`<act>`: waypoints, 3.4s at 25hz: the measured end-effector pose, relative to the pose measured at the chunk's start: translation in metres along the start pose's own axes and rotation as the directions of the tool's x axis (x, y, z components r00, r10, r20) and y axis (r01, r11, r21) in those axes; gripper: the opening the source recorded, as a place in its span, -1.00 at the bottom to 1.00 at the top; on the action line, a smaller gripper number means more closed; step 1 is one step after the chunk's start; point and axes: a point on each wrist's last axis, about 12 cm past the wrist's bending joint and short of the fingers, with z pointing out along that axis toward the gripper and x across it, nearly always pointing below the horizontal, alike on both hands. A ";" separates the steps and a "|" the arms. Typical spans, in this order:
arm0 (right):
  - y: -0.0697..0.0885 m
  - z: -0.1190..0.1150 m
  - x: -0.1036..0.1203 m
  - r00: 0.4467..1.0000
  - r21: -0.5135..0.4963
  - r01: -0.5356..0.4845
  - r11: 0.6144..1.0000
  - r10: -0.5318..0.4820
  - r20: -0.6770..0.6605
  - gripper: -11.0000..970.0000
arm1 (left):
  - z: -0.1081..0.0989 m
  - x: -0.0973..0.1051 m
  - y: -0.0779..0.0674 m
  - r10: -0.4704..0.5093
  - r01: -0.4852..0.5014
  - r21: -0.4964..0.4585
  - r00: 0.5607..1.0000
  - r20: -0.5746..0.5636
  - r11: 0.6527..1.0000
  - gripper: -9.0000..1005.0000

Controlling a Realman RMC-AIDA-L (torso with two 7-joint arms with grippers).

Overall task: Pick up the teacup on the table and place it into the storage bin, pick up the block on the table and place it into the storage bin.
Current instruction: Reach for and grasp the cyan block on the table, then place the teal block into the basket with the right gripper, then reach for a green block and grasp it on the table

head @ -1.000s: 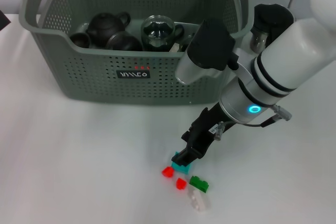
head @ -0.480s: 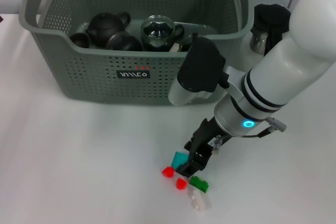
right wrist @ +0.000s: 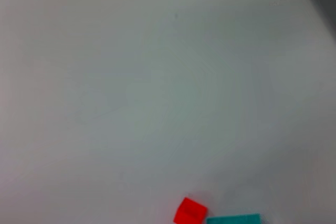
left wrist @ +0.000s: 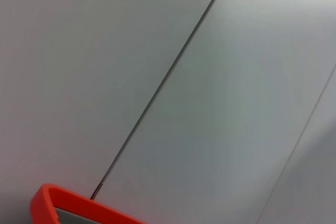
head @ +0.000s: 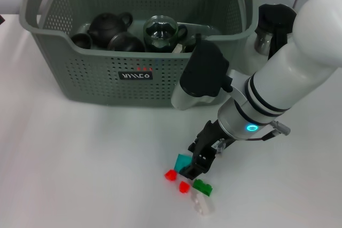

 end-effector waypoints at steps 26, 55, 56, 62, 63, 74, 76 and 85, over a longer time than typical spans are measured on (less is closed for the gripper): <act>0.001 0.003 0.000 0.999 0.011 0.046 0.999 -0.046 0.001 0.33 | -0.003 0.001 0.002 -0.007 0.007 -0.015 1.000 -0.001 1.000 0.83; -0.026 -0.178 -0.025 0.830 -0.023 -0.012 1.000 0.023 0.557 -0.12 | -0.002 0.000 0.003 -0.008 0.008 -0.010 1.000 0.001 1.000 0.83; -0.032 -0.179 -0.027 0.822 -0.001 -0.038 0.999 0.032 0.569 -0.12 | -0.001 0.000 0.003 -0.010 0.010 -0.009 1.000 0.001 1.000 0.83; -0.066 -0.162 -0.050 0.831 0.175 -0.181 0.968 0.056 0.554 -0.11 | 0.001 0.001 0.003 -0.015 0.015 -0.003 1.000 0.001 1.000 0.83; -0.070 -0.157 -0.054 0.839 0.197 -0.192 0.962 0.056 0.542 -0.11 | 0.001 0.001 0.003 -0.016 0.016 -0.003 1.000 0.001 1.000 0.83; -0.088 -0.113 -0.079 0.915 0.310 -0.183 0.933 0.046 0.402 -0.07 | -0.001 0.004 0.003 -0.023 0.023 -0.008 1.000 -0.002 1.000 0.83; -0.088 -0.113 -0.080 0.914 0.319 -0.184 0.930 0.042 0.404 -0.05 | -0.001 0.004 0.002 -0.025 0.025 -0.009 1.000 -0.002 1.000 0.83; -0.074 -0.139 -0.076 0.910 0.267 -0.142 0.953 0.020 0.413 0.34 | -0.003 0.004 0.003 -0.024 0.024 -0.012 1.000 -0.001 1.000 0.83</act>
